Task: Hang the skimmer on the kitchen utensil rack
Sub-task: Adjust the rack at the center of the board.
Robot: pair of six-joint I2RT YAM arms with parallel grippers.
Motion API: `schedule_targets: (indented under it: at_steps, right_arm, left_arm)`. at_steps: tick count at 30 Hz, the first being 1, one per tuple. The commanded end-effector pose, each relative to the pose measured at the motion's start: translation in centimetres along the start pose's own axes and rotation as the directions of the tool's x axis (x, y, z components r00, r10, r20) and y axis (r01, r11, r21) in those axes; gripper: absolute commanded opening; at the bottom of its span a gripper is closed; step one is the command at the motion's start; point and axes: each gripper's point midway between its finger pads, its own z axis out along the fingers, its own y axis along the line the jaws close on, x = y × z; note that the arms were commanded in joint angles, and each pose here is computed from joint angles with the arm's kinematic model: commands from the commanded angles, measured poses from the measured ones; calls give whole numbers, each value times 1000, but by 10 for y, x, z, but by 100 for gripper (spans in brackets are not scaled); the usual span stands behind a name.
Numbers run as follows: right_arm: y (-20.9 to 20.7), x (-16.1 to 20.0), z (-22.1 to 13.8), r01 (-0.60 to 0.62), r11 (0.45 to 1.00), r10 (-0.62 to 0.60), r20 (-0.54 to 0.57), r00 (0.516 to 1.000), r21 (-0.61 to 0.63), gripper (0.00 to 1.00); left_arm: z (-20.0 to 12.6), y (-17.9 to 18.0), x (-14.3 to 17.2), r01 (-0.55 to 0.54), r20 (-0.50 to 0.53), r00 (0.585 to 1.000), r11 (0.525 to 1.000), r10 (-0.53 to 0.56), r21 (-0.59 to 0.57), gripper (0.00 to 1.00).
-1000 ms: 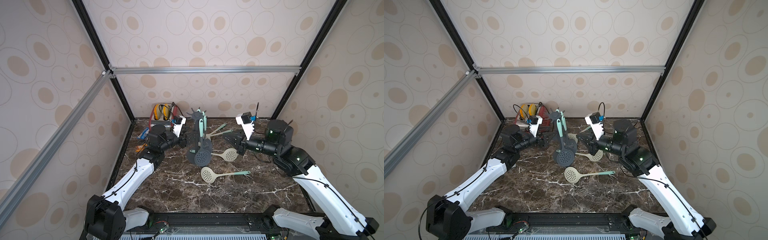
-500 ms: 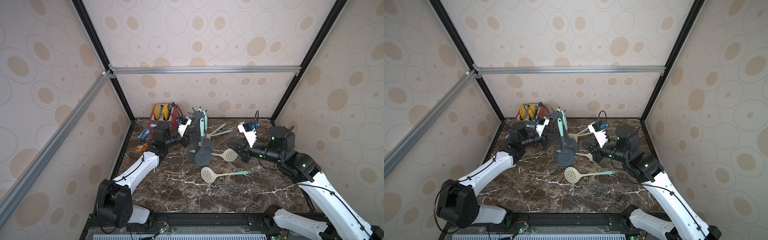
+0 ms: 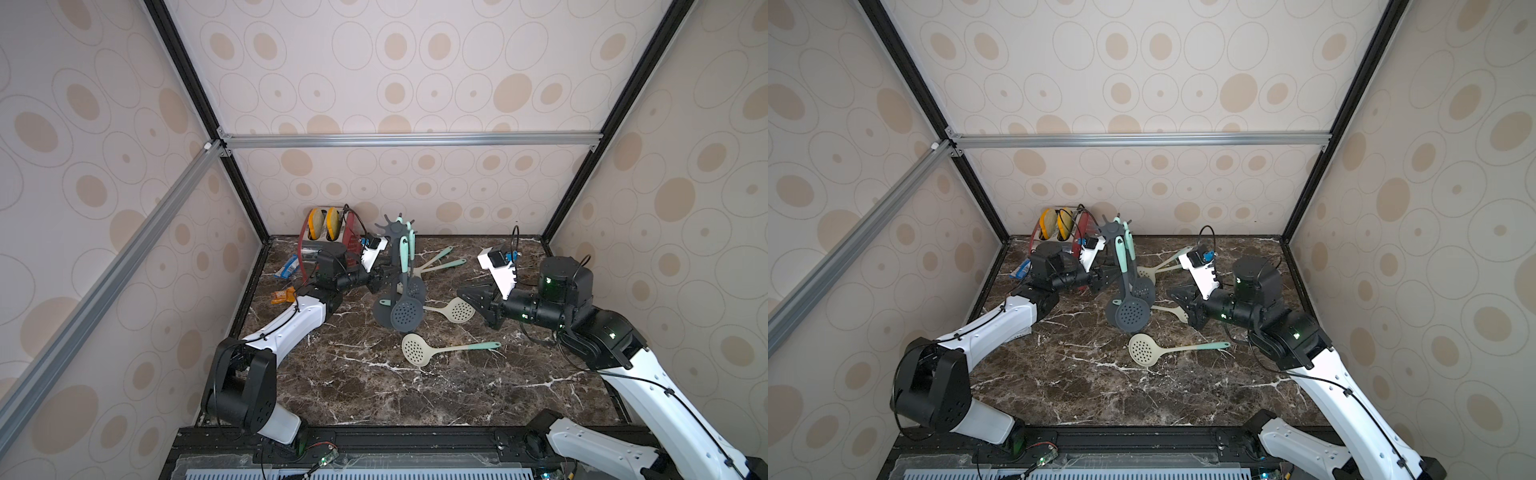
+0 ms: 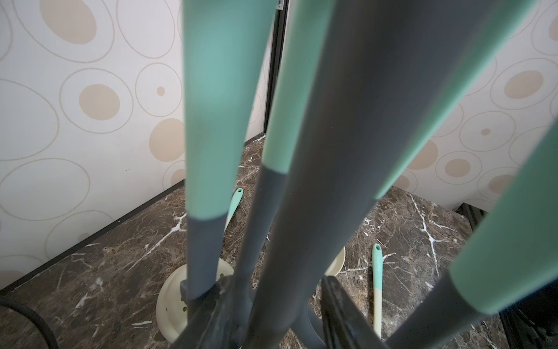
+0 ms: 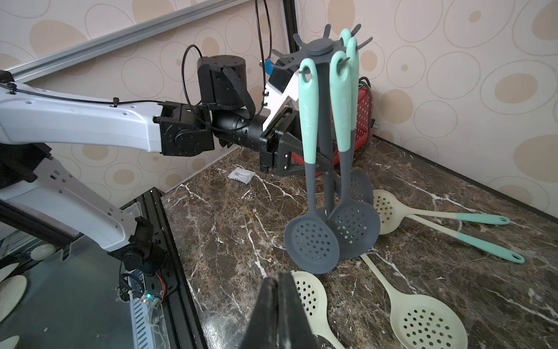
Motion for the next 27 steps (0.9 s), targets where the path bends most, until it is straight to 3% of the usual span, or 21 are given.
schedule_targets:
  at_steps: [1, 10, 13, 15, 16, 19, 23, 27]
  right_arm:
    - [-1, 6, -3, -7, 1000, 7, -11, 1000, 7, 7]
    - [-2, 13, -7, -14, 1000, 14, -25, 1000, 20, 6]
    - [-3, 15, -8, -15, 1000, 16, -30, 999, 26, 6]
    - [-4, 17, -10, -13, 999, 15, -33, 999, 39, 6]
    - [-5, 18, -10, -15, 999, 16, -35, 999, 43, 6]
    - [-9, 27, -13, -21, 997, 25, -50, 998, 69, 6]
    - [-18, 45, -19, -58, 989, 70, -87, 994, 133, 9]
    - [-38, 73, -26, -119, 956, 157, -127, 979, 268, 19]
  left_arm:
    - [5, 3, -1, 8, 36, 999, 1000, -9, 28, 48]
    - [19, 10, 14, 38, 3, 999, 997, -38, 61, 44]
    - [22, 8, 16, 46, -10, 999, 995, -45, 88, 30]
    - [21, 8, 15, 49, -8, 999, 995, -49, 85, 7]
    - [20, 9, 14, 47, -6, 999, 996, -47, 75, 1]
    - [16, 9, 9, 24, 4, 1000, 999, -24, 27, 0]
    - [4, 21, 5, -46, 11, 999, 976, 50, -215, 0]
    - [-24, 42, -7, -41, 85, 991, 840, 103, -541, 0]
